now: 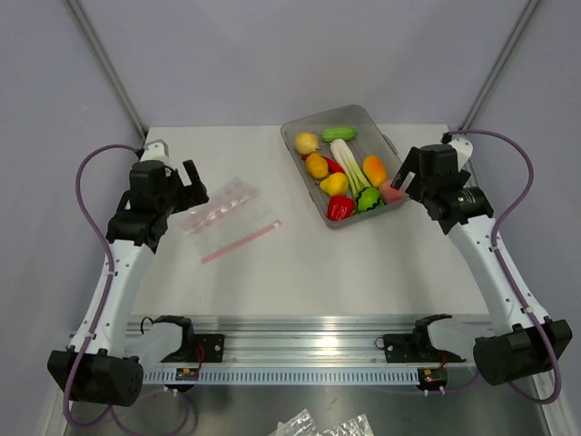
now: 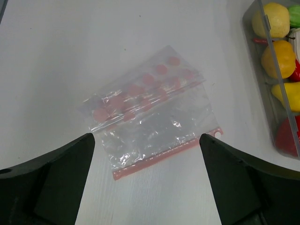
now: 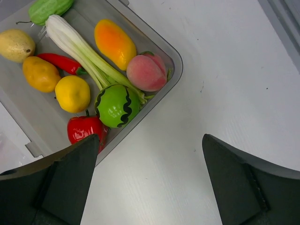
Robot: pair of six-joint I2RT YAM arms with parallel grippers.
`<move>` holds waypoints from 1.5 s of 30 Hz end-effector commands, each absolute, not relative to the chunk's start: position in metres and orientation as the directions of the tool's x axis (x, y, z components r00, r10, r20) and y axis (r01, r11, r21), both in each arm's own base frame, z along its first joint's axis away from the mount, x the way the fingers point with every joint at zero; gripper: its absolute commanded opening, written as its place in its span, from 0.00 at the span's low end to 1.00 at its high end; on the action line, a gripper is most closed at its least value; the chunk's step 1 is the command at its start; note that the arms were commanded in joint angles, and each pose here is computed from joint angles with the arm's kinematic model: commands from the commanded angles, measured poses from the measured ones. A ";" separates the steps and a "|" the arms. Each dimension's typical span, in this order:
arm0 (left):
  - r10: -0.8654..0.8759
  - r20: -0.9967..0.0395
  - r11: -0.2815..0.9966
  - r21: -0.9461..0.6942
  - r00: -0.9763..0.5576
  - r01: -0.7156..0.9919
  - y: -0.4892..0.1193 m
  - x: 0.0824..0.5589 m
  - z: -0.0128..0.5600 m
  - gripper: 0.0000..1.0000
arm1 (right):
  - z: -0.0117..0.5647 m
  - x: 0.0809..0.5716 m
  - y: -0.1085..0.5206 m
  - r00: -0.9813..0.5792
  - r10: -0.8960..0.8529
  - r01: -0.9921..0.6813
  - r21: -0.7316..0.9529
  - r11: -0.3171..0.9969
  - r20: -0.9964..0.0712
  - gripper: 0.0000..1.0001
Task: Place the food in the zip-top bag and seal the zipper
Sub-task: Pick up the zipper food storage bag at the center of the board.
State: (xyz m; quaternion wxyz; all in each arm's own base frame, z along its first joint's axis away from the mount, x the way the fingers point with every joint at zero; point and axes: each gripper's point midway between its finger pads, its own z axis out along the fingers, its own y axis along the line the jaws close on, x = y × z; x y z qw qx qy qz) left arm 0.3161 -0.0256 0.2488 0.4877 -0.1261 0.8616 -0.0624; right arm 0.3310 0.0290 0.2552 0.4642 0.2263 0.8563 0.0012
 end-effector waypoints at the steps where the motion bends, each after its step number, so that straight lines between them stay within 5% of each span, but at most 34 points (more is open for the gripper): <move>1: -0.202 -0.847 0.979 -0.178 -0.491 -0.097 -0.037 0.323 0.255 0.99 | 0.259 0.340 0.034 -0.448 0.379 0.352 0.231 0.907 -0.810 0.99; 5: -0.078 -0.811 0.995 -0.028 -0.580 -0.095 -0.044 0.326 0.230 0.99 | 0.253 0.339 0.041 -0.478 0.369 0.316 0.236 0.919 -0.797 0.99; 8: -0.008 -0.687 0.998 0.036 -0.726 -0.045 -0.056 0.321 0.185 0.95 | 0.251 0.341 0.052 -0.496 0.348 0.254 0.250 0.934 -0.796 0.99; 17: 0.005 -0.650 0.999 -0.035 -0.760 0.037 -0.082 0.320 0.161 0.91 | 0.228 0.346 0.089 -0.589 0.317 0.116 0.310 0.944 -0.744 0.99; 25: 0.067 -0.566 0.996 -0.008 -0.822 0.087 -0.087 0.323 0.133 0.87 | 0.197 0.353 0.191 -0.704 0.091 -0.088 0.213 0.973 -0.704 1.00; 36: 0.301 -0.339 0.953 0.080 -0.891 0.292 -0.109 0.301 0.070 0.60 | 0.183 0.356 0.208 -0.749 0.102 -0.102 0.266 0.958 -0.655 0.99; 41: 0.302 -0.304 0.952 0.136 -0.904 0.273 -0.101 0.306 0.053 0.57 | 0.184 0.350 0.206 -0.748 0.121 -0.093 0.284 0.954 -0.652 0.99; 45: 0.317 -0.266 0.946 0.161 -0.911 0.282 -0.097 0.306 0.042 0.44 | 0.187 0.345 0.204 -0.742 0.132 -0.088 0.290 0.953 -0.658 1.00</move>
